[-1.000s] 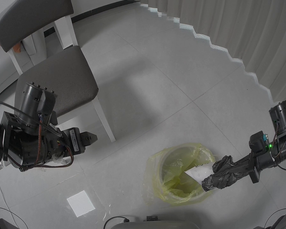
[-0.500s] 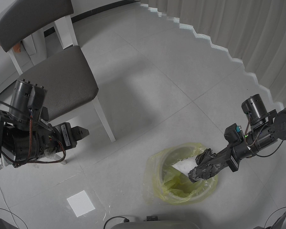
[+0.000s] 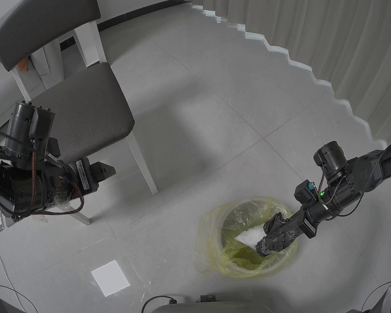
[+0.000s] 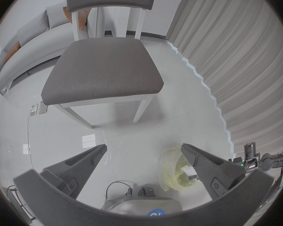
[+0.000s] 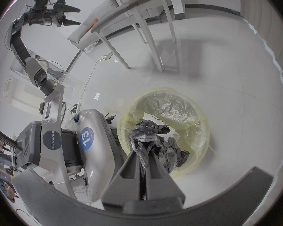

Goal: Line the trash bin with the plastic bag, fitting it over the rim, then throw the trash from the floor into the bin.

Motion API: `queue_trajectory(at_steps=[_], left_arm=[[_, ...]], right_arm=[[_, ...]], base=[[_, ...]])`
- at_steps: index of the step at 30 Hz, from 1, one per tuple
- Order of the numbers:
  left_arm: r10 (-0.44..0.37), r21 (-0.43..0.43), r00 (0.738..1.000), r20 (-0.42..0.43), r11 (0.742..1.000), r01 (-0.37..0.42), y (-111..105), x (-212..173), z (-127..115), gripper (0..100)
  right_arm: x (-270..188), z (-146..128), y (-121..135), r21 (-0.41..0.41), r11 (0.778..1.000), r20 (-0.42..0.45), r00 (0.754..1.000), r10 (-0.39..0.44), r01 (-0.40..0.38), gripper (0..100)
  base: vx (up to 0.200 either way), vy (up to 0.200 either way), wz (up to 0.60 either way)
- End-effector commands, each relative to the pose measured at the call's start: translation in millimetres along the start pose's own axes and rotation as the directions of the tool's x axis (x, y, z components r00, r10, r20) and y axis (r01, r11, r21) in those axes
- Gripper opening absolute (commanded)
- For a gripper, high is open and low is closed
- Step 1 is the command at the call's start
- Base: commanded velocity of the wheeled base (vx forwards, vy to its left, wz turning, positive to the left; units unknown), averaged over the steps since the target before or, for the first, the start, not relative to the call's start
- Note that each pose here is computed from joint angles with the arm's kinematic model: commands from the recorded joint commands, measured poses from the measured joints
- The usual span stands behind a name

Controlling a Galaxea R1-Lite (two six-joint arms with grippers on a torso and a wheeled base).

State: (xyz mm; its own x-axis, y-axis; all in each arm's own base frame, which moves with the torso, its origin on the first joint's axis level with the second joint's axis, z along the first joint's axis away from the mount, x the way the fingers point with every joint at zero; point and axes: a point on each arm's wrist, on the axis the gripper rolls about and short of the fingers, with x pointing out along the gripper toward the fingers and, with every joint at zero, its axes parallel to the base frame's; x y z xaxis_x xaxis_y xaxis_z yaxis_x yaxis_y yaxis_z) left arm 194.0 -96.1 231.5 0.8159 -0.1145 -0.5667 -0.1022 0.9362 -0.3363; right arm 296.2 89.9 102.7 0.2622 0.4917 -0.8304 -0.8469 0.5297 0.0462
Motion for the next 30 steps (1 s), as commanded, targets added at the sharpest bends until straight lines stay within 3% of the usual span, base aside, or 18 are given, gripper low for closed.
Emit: queue_trajectory(at_steps=[1,16,30], left_arm=[[0.001,-0.009,1.000,0.010,1.000,-0.001,0.1,-0.1,3.4,100],[0.005,-0.012,1.000,0.010,1.000,-0.005,0.3,1.5,3.6,100],[0.015,-0.018,1.000,0.006,1.000,-0.015,1.8,4.6,4.0,100]], right_arm=[[-3.3,-7.0,-1.7,0.017,1.000,-0.010,1.000,-0.002,0.003,0],[-4.3,-24.6,7.6,0.035,0.999,-0.058,0.998,0.031,-0.029,0],[24.5,-12.3,-15.8,0.034,0.999,-0.069,0.997,0.042,-0.039,0]], base=[[0.000,0.000,0.00],[0.000,0.000,0.00],[0.000,0.000,0.00]])
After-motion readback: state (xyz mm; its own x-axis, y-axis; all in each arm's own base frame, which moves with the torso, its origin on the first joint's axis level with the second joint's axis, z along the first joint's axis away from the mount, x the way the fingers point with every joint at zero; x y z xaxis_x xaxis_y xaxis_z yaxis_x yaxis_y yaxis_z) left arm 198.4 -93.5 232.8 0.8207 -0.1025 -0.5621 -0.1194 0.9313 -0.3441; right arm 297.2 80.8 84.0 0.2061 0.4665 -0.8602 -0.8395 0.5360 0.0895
